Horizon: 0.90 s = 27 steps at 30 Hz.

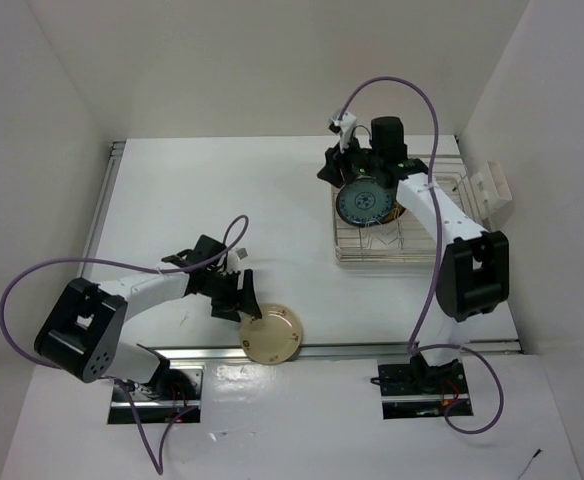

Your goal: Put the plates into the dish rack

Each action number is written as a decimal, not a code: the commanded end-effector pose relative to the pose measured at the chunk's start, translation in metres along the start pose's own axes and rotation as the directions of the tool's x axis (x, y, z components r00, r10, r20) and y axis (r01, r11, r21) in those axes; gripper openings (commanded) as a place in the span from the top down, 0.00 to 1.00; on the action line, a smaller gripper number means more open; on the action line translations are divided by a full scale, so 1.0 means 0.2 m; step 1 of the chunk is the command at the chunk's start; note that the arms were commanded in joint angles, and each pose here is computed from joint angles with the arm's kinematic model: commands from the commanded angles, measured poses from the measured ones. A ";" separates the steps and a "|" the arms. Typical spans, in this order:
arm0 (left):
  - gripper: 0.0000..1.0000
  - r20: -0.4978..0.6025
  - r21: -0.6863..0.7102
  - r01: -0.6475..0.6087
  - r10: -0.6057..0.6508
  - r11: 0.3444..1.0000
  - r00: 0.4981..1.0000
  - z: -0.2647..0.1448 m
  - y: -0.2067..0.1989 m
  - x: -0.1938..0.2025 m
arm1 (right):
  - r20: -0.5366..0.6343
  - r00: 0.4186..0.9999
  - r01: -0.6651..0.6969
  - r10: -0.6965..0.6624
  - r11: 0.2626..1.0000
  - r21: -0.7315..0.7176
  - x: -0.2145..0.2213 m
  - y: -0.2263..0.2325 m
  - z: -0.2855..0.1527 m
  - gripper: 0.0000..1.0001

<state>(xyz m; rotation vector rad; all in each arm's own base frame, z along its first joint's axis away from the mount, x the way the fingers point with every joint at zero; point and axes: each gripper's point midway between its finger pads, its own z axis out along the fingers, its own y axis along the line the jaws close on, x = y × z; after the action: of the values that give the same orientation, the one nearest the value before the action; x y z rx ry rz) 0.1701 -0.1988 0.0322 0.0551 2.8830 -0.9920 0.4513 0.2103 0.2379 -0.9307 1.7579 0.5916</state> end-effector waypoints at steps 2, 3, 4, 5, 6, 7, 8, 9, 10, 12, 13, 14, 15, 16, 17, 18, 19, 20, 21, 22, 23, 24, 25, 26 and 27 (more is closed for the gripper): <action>0.27 -0.006 -0.015 -0.005 0.005 1.000 1.000 0.04 0.00 0.01 | -0.069 0.996 -0.053 0.060 0.994 0.091 0.06 -0.14 0.08 0.58; 0.28 -0.006 -0.015 -0.005 0.005 1.000 1.000 0.04 0.00 0.01 | -0.089 0.993 -0.064 0.073 0.993 0.095 0.10 -0.14 0.08 0.60; 0.29 -0.006 -0.015 -0.005 0.005 1.000 1.000 0.04 0.00 0.01 | -0.093 0.993 -0.063 0.073 0.992 0.108 0.09 -0.15 0.08 0.61; 0.29 -0.006 -0.015 -0.005 0.005 1.000 1.000 0.04 0.00 0.01 | -0.110 0.991 -0.063 0.074 0.993 0.103 0.13 -0.14 0.08 0.63; 0.29 -0.006 -0.015 -0.005 0.005 1.000 1.000 0.04 0.00 0.01 | -0.127 0.989 -0.063 0.080 0.989 0.131 0.16 -0.16 0.07 0.65; 0.29 -0.013 -0.019 -0.001 0.001 1.000 1.000 0.04 0.01 0.02 | -0.120 0.990 -0.058 0.077 0.986 0.157 0.14 -0.18 0.03 0.65; 0.29 -0.013 -0.019 -0.001 0.000 1.000 1.000 0.04 0.01 0.02 | -0.131 0.988 -0.061 0.083 0.984 0.167 0.17 -0.17 0.01 0.66; 0.29 -0.013 -0.019 -0.010 0.010 1.000 1.000 0.04 0.01 0.02 | -0.130 0.988 -0.059 0.085 0.980 0.189 0.18 -0.19 -0.02 0.66; 0.29 -0.021 -0.024 -0.005 0.004 1.000 1.000 0.04 0.01 0.03 | -0.138 0.987 -0.056 0.086 0.975 0.213 0.19 -0.20 -0.04 0.66; 0.29 -0.026 -0.023 -0.012 0.011 1.000 1.000 0.04 0.01 0.04 | -0.147 0.986 -0.044 0.082 0.968 0.247 0.21 -0.20 -0.11 0.66; 0.31 -0.027 -0.023 -0.022 0.022 0.999 0.999 0.04 0.01 0.04 | -0.157 0.985 -0.027 0.072 0.963 0.269 0.22 -0.21 -0.13 0.66; 0.31 -0.020 -0.019 -0.027 0.027 0.999 0.999 0.04 0.00 0.02 | -0.159 0.985 -0.024 0.071 0.959 0.282 0.22 -0.20 -0.16 0.66; 0.32 -0.027 -0.023 -0.023 0.022 0.999 0.999 0.03 0.00 0.03 | -0.170 0.984 -0.005 0.059 0.954 0.300 0.23 -0.21 -0.18 0.66; 0.33 -0.034 -0.026 -0.027 0.026 0.999 0.999 0.04 0.01 0.03 | -0.177 0.982 -0.006 0.066 0.947 0.320 0.25 -0.22 -0.22 0.66; 0.33 -0.034 -0.026 -0.027 0.026 0.999 0.999 0.04 0.01 0.03 | -0.185 0.981 0.006 0.058 0.944 0.330 0.25 -0.23 -0.22 0.66; 0.33 -0.031 -0.015 -0.032 0.031 0.999 0.999 0.04 -0.01 0.02 | -0.186 0.981 0.009 0.058 0.941 0.338 0.26 -0.23 -0.24 0.66; 0.35 -0.039 -0.019 -0.035 0.035 0.999 0.999 0.03 0.00 0.03 | -0.194 0.979 0.002 0.070 0.939 0.345 0.27 -0.24 -0.26 0.66; 0.37 -0.046 -0.022 -0.031 0.030 0.999 0.998 0.04 0.01 0.04 | -0.173 0.983 0.008 0.055 0.940 0.342 0.22 -0.24 -0.27 0.64; 0.40 -0.050 -0.014 -0.030 0.030 0.999 0.998 0.04 0.00 0.04 | -0.156 0.987 0.008 0.045 0.946 0.324 0.18 -0.22 -0.28 0.59; 0.42 -0.051 -0.014 -0.039 0.039 0.999 0.998 0.04 0.00 0.04 | -0.130 0.991 0.013 0.029 0.952 0.307 0.13 -0.22 -0.27 0.56; 0.44 -0.062 -0.008 -0.034 0.034 0.999 0.997 0.04 0.00 0.06 | -0.075 0.997 -0.013 0.035 0.964 0.267 0.05 -0.18 -0.26 0.53; 0.44 -0.062 -0.008 -0.034 0.034 0.999 0.997 0.04 0.00 0.06 | -0.023 1.000 -0.013 0.020 0.966 0.257 -0.05 -0.17 -0.27 0.49; 0.45 -0.062 -0.008 -0.034 0.034 0.999 0.997 0.04 0.00 0.06 | 0.030 1.000 -0.009 0.002 0.968 0.250 -0.14 -0.17 -0.27 0.45; 0.47 -0.056 -0.004 -0.039 0.039 0.999 0.998 0.03 -0.01 0.05 | 0.081 0.997 -0.023 0.006 0.976 0.216 -0.21 -0.14 -0.27 0.38; 0.48 -0.065 -0.009 -0.033 0.032 0.999 0.997 0.03 0.00 0.07 | 0.117 0.993 -0.015 -0.009 0.979 0.205 -0.28 -0.13 -0.28 0.36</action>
<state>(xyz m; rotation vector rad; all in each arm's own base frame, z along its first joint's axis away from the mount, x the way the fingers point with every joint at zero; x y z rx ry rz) 0.1604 -0.2016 0.0235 0.0970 2.9306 -0.9736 0.4523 0.1520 0.2146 -0.7497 1.9474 0.3643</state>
